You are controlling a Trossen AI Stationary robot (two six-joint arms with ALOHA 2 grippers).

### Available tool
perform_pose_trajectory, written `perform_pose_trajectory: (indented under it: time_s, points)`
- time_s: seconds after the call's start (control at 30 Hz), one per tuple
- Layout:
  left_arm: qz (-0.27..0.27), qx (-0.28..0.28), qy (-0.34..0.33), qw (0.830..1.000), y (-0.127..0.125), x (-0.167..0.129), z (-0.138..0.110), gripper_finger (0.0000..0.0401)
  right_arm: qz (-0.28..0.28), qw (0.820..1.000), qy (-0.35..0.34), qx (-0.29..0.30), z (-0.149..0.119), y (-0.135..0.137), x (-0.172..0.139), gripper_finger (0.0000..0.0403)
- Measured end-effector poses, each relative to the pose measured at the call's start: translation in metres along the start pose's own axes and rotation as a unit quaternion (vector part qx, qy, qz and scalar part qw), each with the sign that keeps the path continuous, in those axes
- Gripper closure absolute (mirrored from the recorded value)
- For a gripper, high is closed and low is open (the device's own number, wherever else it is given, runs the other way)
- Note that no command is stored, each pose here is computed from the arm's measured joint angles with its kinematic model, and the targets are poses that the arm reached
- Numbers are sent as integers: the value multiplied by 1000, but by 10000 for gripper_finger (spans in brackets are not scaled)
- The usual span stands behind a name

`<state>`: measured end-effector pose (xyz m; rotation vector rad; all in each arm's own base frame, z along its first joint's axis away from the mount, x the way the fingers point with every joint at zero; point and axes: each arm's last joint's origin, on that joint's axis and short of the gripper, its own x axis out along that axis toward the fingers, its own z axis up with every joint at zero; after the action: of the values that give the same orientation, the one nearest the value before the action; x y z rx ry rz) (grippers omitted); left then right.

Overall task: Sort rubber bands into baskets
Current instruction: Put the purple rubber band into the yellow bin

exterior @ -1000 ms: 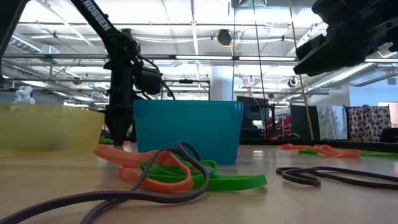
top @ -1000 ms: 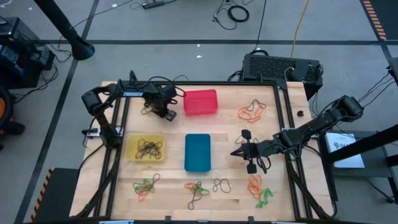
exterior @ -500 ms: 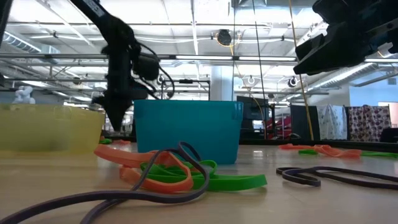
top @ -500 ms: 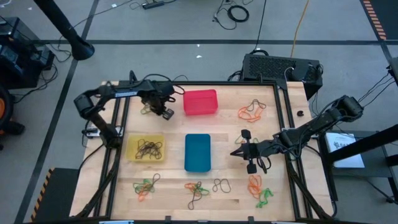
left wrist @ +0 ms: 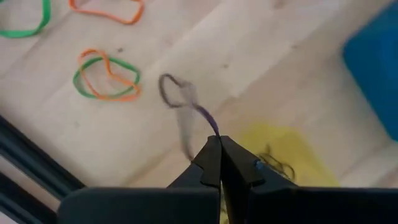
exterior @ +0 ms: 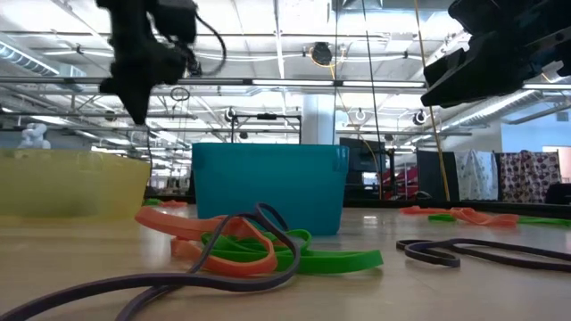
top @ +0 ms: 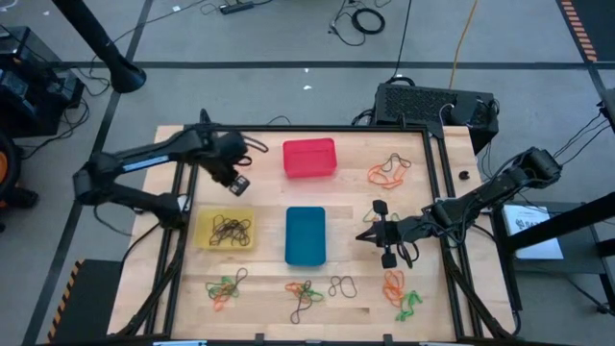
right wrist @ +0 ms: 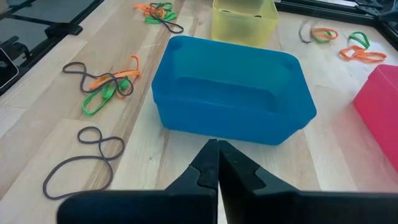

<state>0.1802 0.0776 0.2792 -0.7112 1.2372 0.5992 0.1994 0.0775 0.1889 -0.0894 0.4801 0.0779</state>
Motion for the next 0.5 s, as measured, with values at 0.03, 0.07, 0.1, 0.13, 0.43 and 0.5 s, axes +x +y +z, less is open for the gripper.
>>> perform_pose_trajectory:
  time_s: [0.03, 0.07, 0.1, 0.13, 0.43, 0.5]
  points:
    - [-8, 5, -11, 1000, -2, -6, -6, 399, 0, 1000, 0, 0, 0, 0, 0, 403]
    - [-17, 6, -22, 1000, -4, -12, -11, 399, 0, 1000, 0, 0, 0, 0, 0, 403]
    - [-26, 5, -31, 999, -6, -17, -17, 399, 0, 1000, 0, 0, 0, 0, 0, 403]
    - [-35, 4, -38, 999, -7, -21, -23, 399, 0, 1000, -1, 0, 0, 0, 0, 403]
    - [-120, 26, -67, 990, -22, -51, -70, 399, 1, 1000, -11, 13, 2, 0, 0, 403]
    - [-137, 25, -60, 988, -26, -54, -78, 399, 1, 1000, -14, 17, 3, 0, 0, 403]
